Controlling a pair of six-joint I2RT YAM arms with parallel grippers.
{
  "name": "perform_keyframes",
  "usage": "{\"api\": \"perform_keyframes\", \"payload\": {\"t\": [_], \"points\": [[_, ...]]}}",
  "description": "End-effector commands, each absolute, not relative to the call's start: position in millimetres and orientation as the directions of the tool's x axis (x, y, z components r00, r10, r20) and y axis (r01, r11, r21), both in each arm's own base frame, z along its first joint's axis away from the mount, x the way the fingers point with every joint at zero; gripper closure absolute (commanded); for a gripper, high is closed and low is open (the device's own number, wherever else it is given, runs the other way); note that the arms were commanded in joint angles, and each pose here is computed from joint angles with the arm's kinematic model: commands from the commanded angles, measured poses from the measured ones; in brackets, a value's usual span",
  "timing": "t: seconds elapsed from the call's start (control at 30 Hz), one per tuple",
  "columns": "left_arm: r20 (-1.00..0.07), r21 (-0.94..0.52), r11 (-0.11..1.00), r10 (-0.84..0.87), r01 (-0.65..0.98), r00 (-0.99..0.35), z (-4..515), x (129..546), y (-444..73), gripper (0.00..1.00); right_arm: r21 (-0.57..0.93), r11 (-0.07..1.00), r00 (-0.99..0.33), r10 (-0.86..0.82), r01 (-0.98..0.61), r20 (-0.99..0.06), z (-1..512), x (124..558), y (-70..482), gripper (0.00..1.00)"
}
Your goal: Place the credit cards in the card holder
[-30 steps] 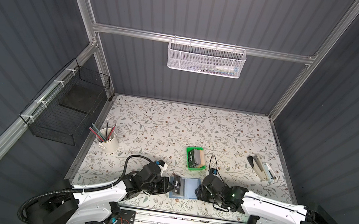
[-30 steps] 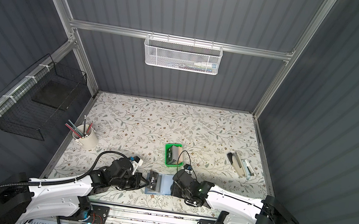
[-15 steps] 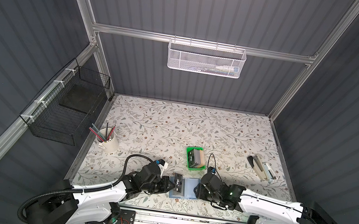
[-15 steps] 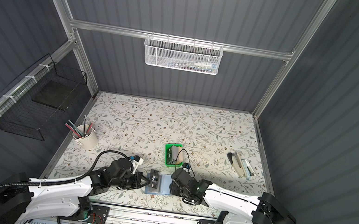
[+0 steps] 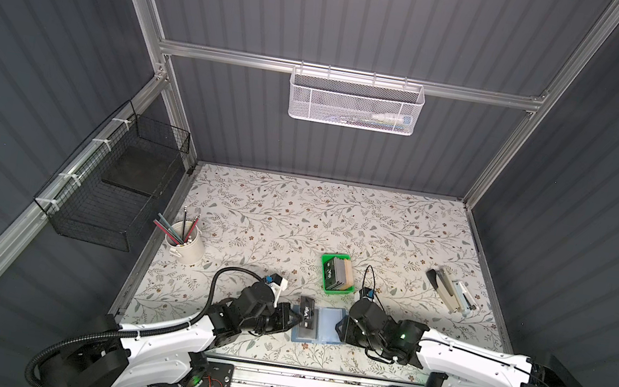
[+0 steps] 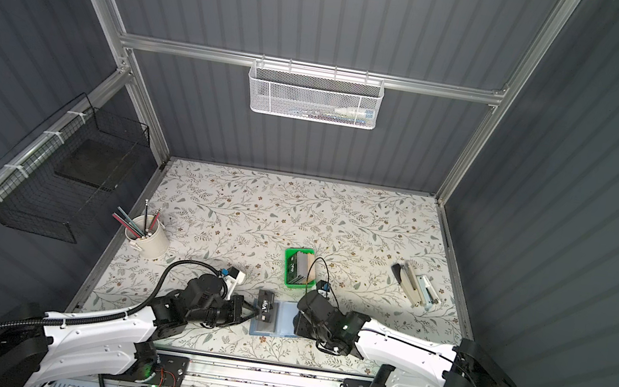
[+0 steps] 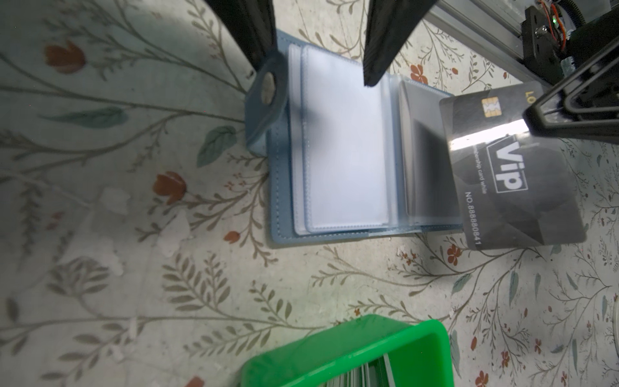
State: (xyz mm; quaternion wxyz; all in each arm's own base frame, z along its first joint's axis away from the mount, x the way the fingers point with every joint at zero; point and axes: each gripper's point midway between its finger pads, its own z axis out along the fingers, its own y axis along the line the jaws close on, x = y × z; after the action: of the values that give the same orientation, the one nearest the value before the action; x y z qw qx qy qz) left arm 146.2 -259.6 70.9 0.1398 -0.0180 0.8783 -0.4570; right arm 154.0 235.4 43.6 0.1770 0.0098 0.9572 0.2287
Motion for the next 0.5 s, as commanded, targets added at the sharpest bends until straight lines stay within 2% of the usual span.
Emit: {"api": "perform_keyframes", "payload": {"t": [0.0,0.47], "points": [[-0.230,-0.817,0.569,-0.176,0.091,-0.957,72.3,145.4,-259.7,1.00,0.420,0.906,-0.944,0.091,-0.053,-0.316,36.4,147.3,228.4,0.57],[-0.209,-0.824,0.562,-0.195,0.066,-0.958,65.7,143.8,-262.5,1.00,0.412,0.910,-0.950,0.090,-0.043,-0.299,27.1,145.9,229.4,0.60]]}}
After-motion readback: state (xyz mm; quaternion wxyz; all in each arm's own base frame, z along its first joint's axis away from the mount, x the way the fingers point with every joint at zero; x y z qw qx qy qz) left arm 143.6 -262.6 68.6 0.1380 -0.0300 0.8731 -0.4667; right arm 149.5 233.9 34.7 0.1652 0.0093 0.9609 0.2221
